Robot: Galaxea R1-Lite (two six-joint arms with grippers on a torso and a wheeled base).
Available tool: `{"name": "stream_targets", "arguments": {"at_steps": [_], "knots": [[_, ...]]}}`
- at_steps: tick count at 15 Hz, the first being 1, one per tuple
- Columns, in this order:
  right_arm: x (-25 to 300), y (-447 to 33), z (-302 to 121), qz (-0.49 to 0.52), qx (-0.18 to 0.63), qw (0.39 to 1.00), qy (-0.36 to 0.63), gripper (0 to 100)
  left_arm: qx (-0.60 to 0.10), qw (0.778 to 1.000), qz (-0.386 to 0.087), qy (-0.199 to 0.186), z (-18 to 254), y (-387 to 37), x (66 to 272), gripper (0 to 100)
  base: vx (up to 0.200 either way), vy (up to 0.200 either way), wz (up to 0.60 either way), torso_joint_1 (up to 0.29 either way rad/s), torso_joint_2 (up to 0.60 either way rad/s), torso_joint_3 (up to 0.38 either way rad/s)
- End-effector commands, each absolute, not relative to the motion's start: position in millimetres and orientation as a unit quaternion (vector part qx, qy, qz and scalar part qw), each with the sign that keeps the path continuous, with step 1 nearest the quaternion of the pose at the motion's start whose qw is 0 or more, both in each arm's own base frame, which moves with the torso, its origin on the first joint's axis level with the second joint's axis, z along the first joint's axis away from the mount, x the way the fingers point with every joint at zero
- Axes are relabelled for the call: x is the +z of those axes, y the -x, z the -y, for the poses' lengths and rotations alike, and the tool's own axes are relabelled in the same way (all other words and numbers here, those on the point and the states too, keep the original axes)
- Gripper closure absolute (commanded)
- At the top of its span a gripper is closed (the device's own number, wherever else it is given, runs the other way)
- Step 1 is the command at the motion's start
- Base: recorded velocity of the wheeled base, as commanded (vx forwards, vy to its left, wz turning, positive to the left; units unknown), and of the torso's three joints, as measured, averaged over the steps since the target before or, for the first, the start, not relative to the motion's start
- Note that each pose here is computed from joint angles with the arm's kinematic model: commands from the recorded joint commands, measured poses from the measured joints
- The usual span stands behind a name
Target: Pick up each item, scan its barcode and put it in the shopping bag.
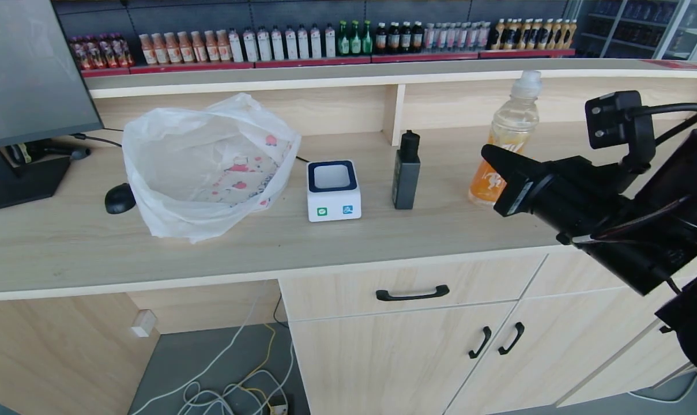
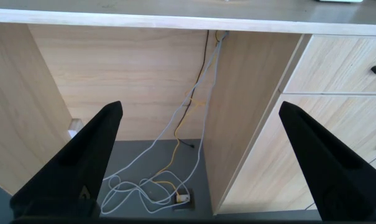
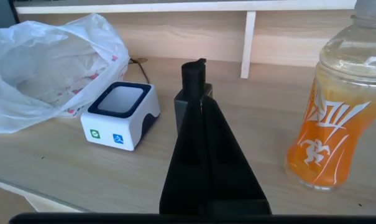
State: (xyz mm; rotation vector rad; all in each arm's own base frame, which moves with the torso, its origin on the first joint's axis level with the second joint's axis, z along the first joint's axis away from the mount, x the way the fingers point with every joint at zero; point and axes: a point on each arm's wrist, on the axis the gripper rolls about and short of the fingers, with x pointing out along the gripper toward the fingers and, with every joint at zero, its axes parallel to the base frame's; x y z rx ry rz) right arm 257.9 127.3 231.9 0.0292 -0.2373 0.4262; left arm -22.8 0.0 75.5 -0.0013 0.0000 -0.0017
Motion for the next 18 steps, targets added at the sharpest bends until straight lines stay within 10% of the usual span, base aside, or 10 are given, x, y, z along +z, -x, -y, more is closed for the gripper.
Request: {"name": "stream_targets", "arguments": {"at_steps": [1, 2, 3, 18], "knots": [[224, -269, -135, 0.106, 0.214, 0.971, -0.012, 100, -0.001, 1.000, 0.000, 0.001, 0, 23, 75, 0, 0.000, 0.000, 0.00, 0.000, 0.00, 0.000], [227, -274, -140, 0.113, 0.217, 0.969, -0.013, 100, -0.001, 1.000, 0.000, 0.000, 0, 23, 75, 0, 0.000, 0.000, 0.00, 0.000, 0.00, 0.000], [227, -275, -142, 0.113, 0.219, 0.969, -0.013, 0, -0.001, 1.000, 0.000, 0.001, 0, 23, 75, 0, 0.000, 0.000, 0.00, 0.000, 0.00, 0.000], [222, -357, -183, 0.126, 0.201, 0.971, -0.023, 0, -0.001, 1.000, 0.000, 0.001, 0, 23, 75, 0, 0.000, 0.000, 0.00, 0.000, 0.00, 0.000]]}}
